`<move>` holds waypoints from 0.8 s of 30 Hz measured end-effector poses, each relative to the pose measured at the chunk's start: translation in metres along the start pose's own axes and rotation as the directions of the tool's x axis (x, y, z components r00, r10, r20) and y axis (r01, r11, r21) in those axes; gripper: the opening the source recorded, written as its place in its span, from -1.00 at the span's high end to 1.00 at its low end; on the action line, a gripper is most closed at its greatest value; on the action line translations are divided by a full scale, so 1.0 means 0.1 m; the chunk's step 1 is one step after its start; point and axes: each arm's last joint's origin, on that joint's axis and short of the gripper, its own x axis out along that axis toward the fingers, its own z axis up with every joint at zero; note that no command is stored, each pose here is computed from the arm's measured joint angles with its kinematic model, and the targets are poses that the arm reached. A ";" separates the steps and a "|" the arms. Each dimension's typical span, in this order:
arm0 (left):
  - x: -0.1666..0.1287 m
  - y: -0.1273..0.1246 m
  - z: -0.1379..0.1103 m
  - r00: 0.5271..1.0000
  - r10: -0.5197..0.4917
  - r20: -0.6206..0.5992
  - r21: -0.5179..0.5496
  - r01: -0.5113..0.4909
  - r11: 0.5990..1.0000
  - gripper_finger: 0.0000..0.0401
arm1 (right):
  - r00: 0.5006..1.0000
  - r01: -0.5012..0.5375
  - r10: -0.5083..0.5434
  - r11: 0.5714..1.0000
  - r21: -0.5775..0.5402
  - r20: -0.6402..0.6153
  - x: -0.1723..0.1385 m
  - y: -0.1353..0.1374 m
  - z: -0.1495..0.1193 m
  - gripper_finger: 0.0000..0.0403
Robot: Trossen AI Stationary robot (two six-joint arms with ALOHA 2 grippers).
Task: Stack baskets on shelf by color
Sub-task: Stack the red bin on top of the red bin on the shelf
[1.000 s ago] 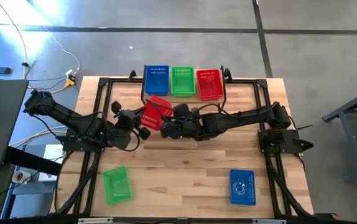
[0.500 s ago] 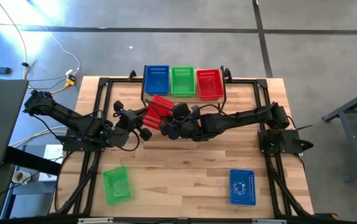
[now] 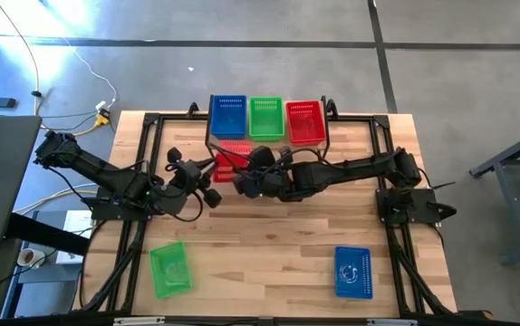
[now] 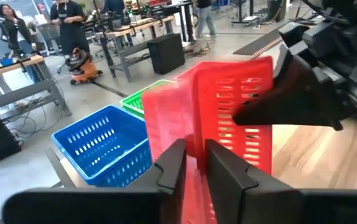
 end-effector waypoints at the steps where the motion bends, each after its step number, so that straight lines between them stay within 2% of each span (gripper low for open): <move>1: 0.00 0.00 0.00 1.000 -0.005 -0.002 0.012 0.005 1.000 0.71 | 1.000 0.003 -0.003 1.000 -0.008 -0.001 0.01 -0.01 0.01 0.98; 9: 0.00 -0.01 0.00 0.999 -0.033 -0.009 0.053 0.033 0.998 0.43 | 1.000 0.007 -0.008 0.999 -0.034 -0.021 0.09 -0.06 0.04 1.00; 17: 0.00 -0.01 0.00 0.999 -0.045 -0.013 0.053 0.046 0.998 0.11 | 0.996 0.071 -0.075 0.994 -0.089 -0.042 0.14 -0.17 0.04 1.00; 24: 0.00 -0.02 0.00 0.997 -0.072 -0.020 0.121 0.074 0.990 -0.02 | 0.991 0.115 -0.122 0.988 -0.104 -0.063 0.01 -0.41 0.22 1.00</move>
